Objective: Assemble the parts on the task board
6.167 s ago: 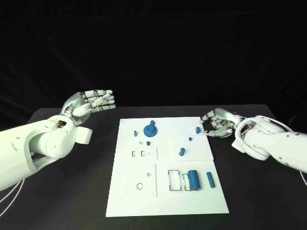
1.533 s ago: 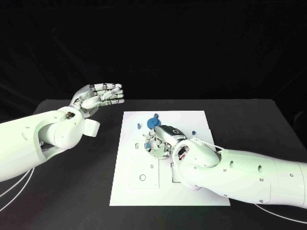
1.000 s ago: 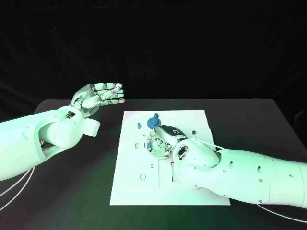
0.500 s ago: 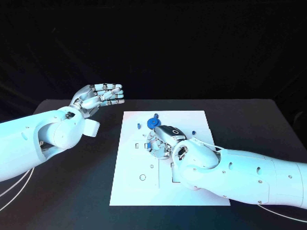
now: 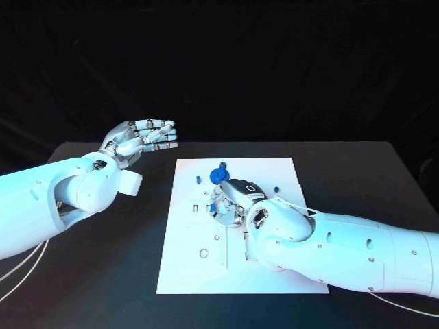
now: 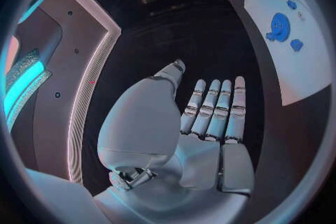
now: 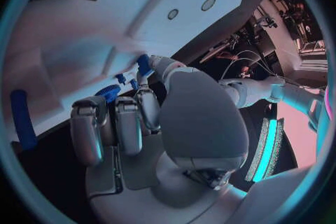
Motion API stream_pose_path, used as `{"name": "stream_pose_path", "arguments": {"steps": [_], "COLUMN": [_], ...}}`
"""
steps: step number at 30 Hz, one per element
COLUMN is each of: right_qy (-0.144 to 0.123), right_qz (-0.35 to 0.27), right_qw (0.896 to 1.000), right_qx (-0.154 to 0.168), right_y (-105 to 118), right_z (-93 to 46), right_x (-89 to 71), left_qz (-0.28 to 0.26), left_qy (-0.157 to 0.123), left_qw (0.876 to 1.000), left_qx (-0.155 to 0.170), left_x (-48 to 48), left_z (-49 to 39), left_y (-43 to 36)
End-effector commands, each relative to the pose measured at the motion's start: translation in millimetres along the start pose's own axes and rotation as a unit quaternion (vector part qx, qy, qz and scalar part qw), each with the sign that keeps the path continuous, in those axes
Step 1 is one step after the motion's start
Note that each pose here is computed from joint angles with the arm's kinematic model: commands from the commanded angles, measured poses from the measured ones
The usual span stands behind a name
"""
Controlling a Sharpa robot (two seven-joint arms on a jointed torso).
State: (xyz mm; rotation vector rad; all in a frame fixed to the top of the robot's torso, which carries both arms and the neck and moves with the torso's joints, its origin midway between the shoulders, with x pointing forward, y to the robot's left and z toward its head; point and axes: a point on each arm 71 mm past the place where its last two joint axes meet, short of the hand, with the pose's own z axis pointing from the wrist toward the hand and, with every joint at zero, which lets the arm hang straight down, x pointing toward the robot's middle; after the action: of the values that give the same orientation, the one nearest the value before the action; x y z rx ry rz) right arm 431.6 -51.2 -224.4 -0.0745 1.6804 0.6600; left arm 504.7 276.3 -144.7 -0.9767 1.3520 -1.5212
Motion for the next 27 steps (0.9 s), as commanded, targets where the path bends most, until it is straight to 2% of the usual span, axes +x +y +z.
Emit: {"name": "stream_pose_path", "arguments": {"steps": [1, 27], "right_qy": [0.000, -0.001], "right_qz": [-0.008, -0.006], "right_qw": [1.000, 1.000], "right_qx": [-0.001, -0.007], "right_y": [0.3, 2.1], "right_z": [-0.1, 0.7], "right_x": [0.8, 1.1], "left_qz": [-0.003, -0.003], "left_qy": [0.010, 0.011], "left_qw": [1.000, 1.000], "left_qx": [0.004, 0.002], "left_x": [2.3, 1.9], "left_z": [0.4, 0.4], "left_y": [-0.9, -0.6]}}
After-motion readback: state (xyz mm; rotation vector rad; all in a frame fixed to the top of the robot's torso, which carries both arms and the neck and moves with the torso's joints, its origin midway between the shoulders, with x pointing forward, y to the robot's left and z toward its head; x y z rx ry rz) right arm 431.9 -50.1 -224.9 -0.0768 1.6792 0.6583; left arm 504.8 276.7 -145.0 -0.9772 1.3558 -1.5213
